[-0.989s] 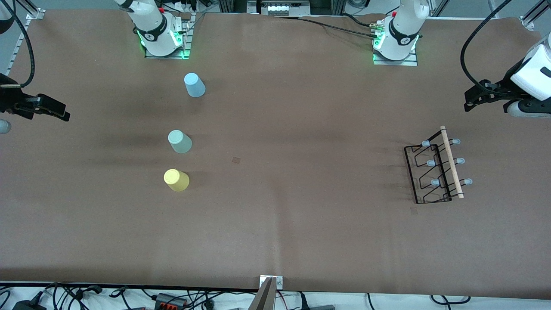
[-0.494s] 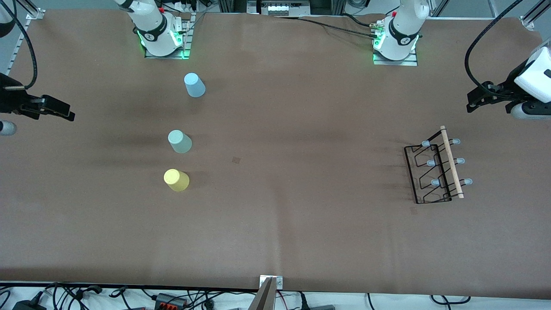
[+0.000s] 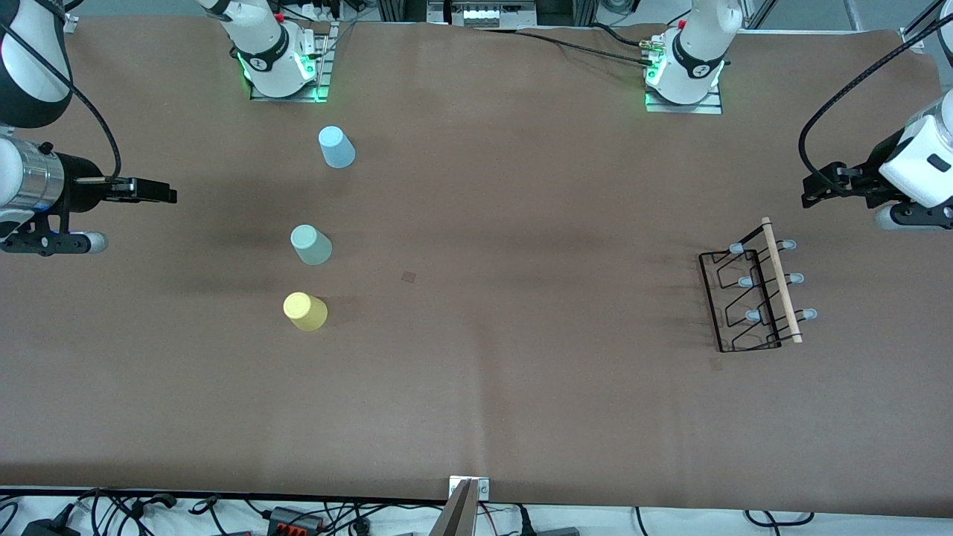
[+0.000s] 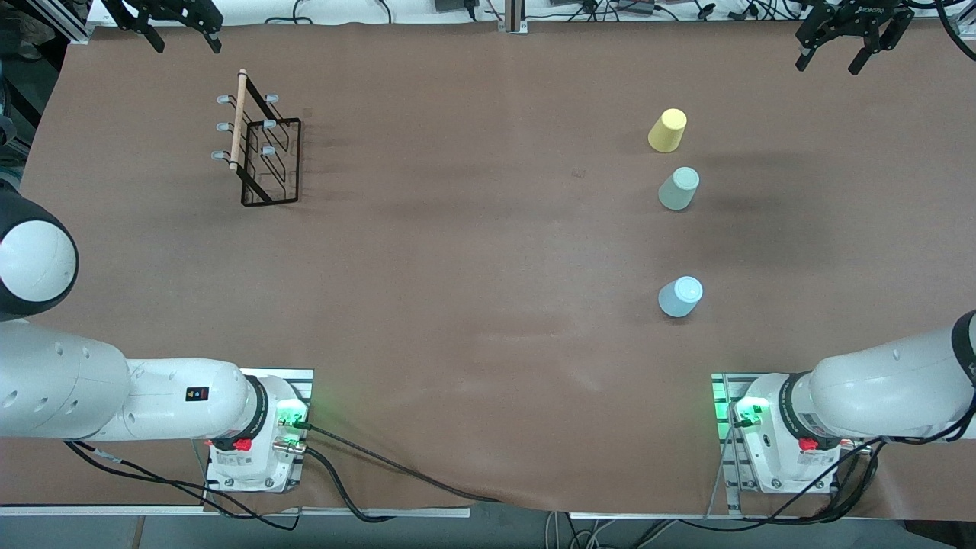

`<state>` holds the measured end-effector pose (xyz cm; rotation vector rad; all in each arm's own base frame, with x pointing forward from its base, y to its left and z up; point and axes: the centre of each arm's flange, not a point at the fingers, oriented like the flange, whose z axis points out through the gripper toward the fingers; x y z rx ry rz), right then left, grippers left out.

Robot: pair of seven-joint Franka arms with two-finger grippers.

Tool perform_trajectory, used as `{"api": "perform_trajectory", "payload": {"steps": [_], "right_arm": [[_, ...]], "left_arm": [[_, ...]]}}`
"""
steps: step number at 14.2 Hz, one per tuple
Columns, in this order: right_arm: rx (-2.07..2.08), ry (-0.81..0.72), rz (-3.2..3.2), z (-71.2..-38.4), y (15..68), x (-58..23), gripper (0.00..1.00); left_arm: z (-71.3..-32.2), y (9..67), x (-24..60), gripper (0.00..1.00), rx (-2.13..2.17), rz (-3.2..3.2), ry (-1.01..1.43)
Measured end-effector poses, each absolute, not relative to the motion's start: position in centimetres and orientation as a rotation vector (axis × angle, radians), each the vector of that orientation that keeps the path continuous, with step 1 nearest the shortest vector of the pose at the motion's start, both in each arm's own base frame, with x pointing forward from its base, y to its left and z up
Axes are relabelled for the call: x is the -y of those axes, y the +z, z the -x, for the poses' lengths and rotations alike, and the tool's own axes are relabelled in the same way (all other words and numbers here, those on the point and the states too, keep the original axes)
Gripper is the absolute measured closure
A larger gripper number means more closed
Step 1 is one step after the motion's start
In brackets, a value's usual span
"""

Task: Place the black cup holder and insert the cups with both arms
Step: 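Move the left gripper toward the black rack while the right gripper advances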

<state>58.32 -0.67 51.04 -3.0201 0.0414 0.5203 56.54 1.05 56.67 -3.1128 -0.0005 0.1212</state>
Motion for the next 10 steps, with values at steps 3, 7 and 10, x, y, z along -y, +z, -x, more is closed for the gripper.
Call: {"api": "perform_trajectory", "payload": {"steps": [3,7,10], "right_arm": [[-0.048,0.495,3.025,-57.5,50.0,0.7,0.00],[-0.068,0.336,3.051,-53.7,47.1,0.7,0.00],[-0.084,0.186,3.069,-50.3,43.3,0.6,0.00]], "left_arm": [[-57.1,55.6,-1.1,0.00,-0.004,3.112,0.161],[-57.7,52.9,-1.4,0.00,-0.013,3.109,0.253],[-58.8,49.3,-3.0,0.00,-0.030,3.119,0.112]]}}
